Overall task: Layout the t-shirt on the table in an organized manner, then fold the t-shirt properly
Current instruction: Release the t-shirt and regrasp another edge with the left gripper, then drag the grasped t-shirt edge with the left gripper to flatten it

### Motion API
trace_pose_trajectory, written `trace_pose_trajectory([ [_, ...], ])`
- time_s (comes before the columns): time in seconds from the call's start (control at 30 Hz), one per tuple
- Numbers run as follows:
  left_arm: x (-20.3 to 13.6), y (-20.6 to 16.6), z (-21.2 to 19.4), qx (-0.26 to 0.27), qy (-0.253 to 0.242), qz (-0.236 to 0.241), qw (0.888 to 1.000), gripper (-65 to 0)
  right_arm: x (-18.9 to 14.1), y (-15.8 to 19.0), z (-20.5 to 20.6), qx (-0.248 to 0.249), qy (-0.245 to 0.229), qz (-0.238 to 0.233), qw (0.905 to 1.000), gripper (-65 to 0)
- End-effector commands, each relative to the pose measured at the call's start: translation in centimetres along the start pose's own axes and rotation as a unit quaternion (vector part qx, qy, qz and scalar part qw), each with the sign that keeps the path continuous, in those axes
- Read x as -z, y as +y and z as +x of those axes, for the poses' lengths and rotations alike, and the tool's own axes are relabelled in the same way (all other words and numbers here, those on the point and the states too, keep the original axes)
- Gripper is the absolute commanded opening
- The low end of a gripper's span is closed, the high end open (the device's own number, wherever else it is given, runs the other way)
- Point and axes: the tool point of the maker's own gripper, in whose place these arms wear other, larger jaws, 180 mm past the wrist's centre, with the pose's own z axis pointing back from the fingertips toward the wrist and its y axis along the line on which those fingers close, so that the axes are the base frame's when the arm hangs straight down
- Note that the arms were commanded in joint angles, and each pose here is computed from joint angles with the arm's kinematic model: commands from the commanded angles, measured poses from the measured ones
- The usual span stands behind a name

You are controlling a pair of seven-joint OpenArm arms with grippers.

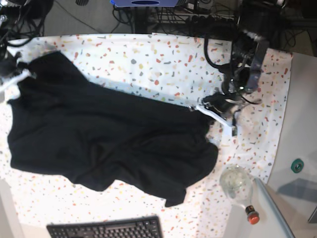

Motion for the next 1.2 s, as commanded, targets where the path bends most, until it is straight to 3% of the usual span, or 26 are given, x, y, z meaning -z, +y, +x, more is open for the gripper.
trace_pose_trajectory([
  [0.0,-0.9,-1.9,4.7,0.031,-0.057,-0.01,0.998,-65.0,-1.6,-1.5,3.5,-0.028,-0.037,-0.028,0.9985,-65.0],
  [0.07,-2.6,-3.6,6.9,0.066,-0.062,0.001,0.996,-65.0,-2.5,-1.3,5.7,-0.047,-0.043,-0.035,0.9974,-65.0],
  [0.13,-3.0,-6.5,7.9,0.079,-0.044,-0.019,0.996,-65.0,-2.5,-1.3,7.5,-0.052,-0.044,-0.036,0.997,-65.0],
  [0.3,-0.3,-11.6,3.8,0.085,0.066,-0.056,0.993,-65.0,-1.4,-2.3,7.8,-0.048,-0.021,-0.056,0.9971,-65.0],
  [0.5,2.3,-10.8,-1.6,0.097,0.149,-0.034,0.984,-65.0,-0.1,-3.0,4.9,-0.039,0.004,-0.063,0.9973,-65.0],
  [0.67,2.3,-9.9,-0.8,0.102,0.124,-0.031,0.987,-65.0,0.5,-3.4,3.6,-0.029,0.011,-0.06,0.9977,-65.0],
  [0.97,2.0,-13.1,6.7,0.115,0.042,-0.06,0.991,-65.0,0.5,-3.3,4.0,-0.031,0.009,-0.059,0.9977,-65.0],
  [1.17,5.4,-14.1,7.6,0.1,0.074,-0.044,0.991,-65.0,2.0,-0.6,5.5,-0.064,0.009,-0.031,0.9974,-65.0],
])
